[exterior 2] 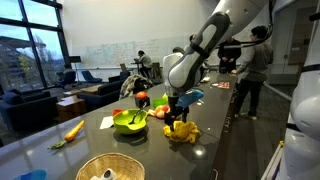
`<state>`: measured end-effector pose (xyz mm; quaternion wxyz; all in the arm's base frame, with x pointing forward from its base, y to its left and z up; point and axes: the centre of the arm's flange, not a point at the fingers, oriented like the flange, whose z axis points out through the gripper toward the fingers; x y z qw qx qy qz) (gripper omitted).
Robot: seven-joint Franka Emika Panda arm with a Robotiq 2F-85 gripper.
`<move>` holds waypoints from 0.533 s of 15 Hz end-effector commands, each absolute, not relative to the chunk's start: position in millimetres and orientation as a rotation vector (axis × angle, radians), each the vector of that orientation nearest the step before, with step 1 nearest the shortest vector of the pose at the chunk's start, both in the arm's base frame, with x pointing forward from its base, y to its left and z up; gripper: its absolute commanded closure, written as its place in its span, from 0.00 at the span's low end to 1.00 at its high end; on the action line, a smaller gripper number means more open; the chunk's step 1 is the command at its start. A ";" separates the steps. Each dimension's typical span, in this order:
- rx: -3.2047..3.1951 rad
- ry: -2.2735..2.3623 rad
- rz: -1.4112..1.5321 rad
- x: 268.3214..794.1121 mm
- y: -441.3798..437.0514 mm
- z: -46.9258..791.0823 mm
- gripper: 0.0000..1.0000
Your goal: Wipe the gray counter with the yellow cloth, slide the yellow cloth off the gray counter
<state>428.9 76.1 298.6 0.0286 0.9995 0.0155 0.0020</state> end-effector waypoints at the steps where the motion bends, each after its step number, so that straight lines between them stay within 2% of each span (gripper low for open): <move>1: 3.042 -0.028 -0.020 421.7 72.1 287.0 0.00; 2: 3.037 -0.032 -0.098 416.7 70.8 288.8 0.00; 8: 3.050 -0.001 -0.090 421.3 74.6 286.3 0.00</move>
